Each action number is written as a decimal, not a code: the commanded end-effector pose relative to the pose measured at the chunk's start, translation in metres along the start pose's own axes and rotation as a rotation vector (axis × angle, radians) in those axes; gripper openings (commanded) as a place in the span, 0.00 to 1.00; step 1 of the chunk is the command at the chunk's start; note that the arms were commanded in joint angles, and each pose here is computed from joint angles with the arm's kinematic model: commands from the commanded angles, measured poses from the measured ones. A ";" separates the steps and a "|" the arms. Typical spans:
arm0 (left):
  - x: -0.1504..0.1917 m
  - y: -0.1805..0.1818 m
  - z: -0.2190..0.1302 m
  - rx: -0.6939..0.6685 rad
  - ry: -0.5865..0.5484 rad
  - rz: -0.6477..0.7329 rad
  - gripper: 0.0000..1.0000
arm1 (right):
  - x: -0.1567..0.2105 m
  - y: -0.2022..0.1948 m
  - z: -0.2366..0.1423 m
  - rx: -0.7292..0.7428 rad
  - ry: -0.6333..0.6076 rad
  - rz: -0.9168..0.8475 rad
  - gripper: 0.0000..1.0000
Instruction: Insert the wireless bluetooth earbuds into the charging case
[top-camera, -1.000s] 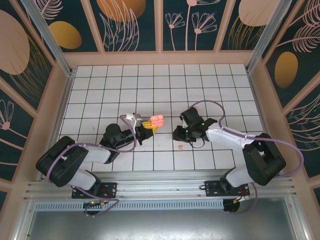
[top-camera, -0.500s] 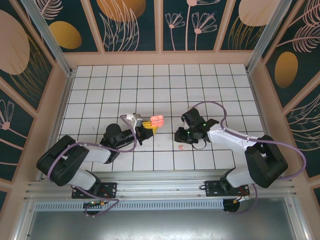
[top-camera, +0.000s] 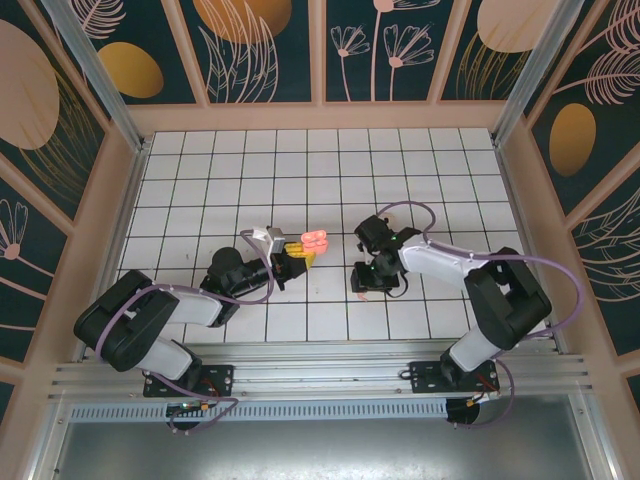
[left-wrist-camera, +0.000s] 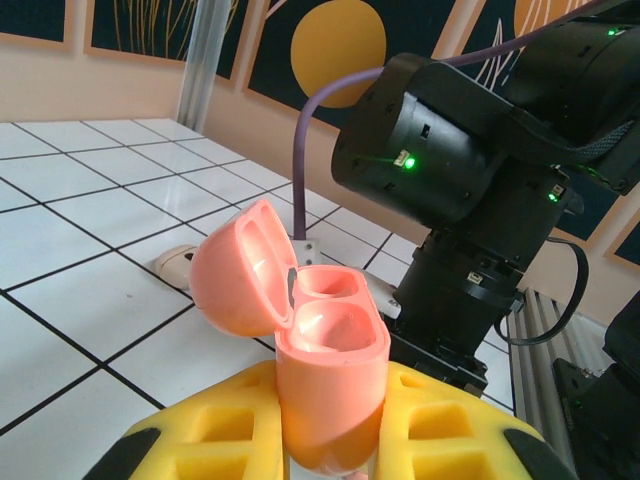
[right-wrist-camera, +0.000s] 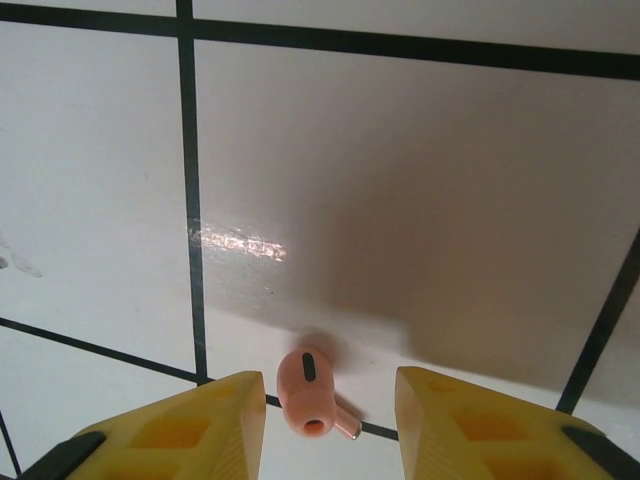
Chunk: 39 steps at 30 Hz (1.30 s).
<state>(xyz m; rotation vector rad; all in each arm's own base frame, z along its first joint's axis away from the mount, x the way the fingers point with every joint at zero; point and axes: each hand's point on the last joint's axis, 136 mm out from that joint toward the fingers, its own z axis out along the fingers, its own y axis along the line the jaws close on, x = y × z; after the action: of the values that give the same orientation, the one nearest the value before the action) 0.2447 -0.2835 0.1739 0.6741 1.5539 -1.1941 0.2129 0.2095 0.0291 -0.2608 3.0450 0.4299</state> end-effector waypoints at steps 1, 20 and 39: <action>-0.009 -0.001 -0.001 0.013 -0.034 0.015 0.02 | 0.000 0.003 0.001 0.024 0.027 -0.043 0.38; -0.005 -0.001 -0.002 0.007 -0.025 0.009 0.02 | 0.006 -0.004 0.016 0.119 0.073 -0.083 0.30; -0.014 0.001 -0.006 -0.018 -0.079 0.071 0.02 | -0.047 0.037 -0.043 -0.167 -0.302 0.047 0.22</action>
<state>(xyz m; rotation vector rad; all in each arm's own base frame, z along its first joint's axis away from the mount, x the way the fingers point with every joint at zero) 0.2446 -0.2805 0.1730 0.6616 1.5487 -1.1807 0.2289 0.2269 0.0502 -0.2400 2.8971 0.4948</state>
